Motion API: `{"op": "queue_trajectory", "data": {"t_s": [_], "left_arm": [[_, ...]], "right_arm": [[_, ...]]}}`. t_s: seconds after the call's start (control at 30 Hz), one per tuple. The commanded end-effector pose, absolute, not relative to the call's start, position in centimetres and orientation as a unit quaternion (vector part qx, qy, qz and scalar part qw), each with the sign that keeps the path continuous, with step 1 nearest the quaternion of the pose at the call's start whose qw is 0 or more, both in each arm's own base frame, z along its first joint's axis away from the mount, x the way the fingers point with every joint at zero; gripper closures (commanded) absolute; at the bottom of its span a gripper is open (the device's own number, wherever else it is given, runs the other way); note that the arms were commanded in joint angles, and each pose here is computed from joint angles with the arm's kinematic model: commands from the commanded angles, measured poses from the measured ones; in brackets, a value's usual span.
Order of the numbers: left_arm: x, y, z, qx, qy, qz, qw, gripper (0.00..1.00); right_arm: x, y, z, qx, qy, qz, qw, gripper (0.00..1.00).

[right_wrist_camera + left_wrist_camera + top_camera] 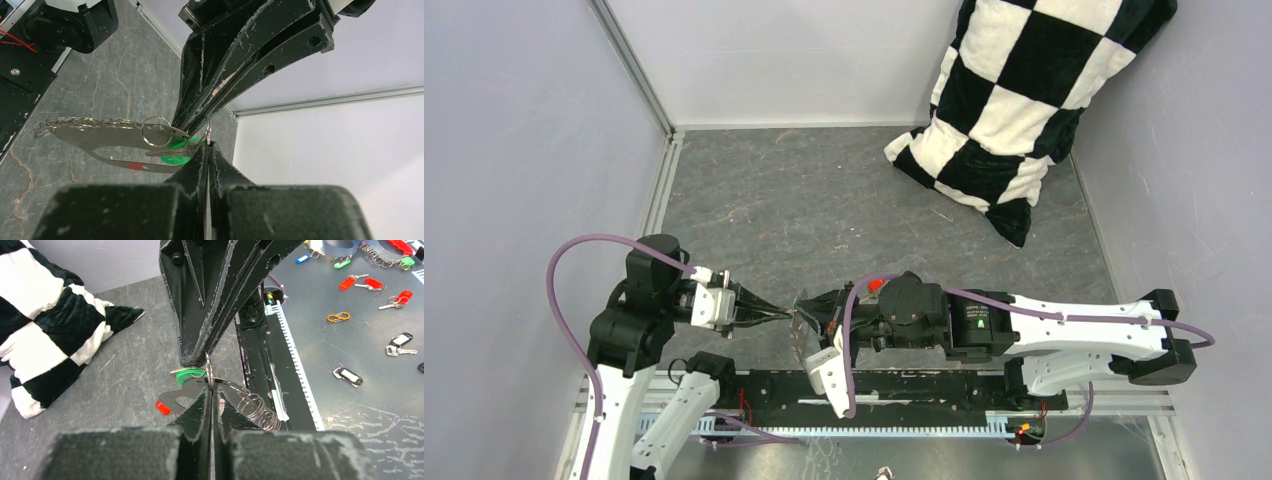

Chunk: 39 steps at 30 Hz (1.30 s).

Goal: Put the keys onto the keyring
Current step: Insert the key onto the keyring.

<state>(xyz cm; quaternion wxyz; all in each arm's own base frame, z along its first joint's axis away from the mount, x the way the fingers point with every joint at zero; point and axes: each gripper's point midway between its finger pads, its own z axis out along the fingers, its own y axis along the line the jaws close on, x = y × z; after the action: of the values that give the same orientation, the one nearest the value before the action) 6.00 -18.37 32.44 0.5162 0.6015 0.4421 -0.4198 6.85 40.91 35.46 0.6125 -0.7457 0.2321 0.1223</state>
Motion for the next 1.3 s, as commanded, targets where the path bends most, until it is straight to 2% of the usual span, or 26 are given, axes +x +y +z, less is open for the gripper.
{"op": "queue_trajectory", "data": {"t_s": [0.0,0.27,0.7,1.1,1.27], "left_arm": [[5.1,-18.5,33.1,0.599,0.431,-0.44,0.511,0.98],[5.0,-18.5,33.0,0.599,0.432,-0.441,0.51,0.98],[5.2,-18.5,32.7,0.602,0.432,-0.435,0.511,0.98],[4.9,-18.6,33.1,0.607,0.423,-0.435,0.513,0.98],[4.9,-18.6,33.1,0.609,0.421,-0.435,0.513,0.98]], "right_arm": [[6.9,41.6,39.1,-0.722,0.202,0.127,0.649,1.0],[6.3,41.3,39.7,-0.728,0.173,0.13,0.65,1.0],[3.9,41.3,39.5,-0.778,0.159,0.204,0.573,1.0],[4.1,43.2,39.4,-0.788,0.17,0.24,0.541,1.0],[4.1,44.0,39.5,-0.787,0.174,0.248,0.538,0.96]]}}
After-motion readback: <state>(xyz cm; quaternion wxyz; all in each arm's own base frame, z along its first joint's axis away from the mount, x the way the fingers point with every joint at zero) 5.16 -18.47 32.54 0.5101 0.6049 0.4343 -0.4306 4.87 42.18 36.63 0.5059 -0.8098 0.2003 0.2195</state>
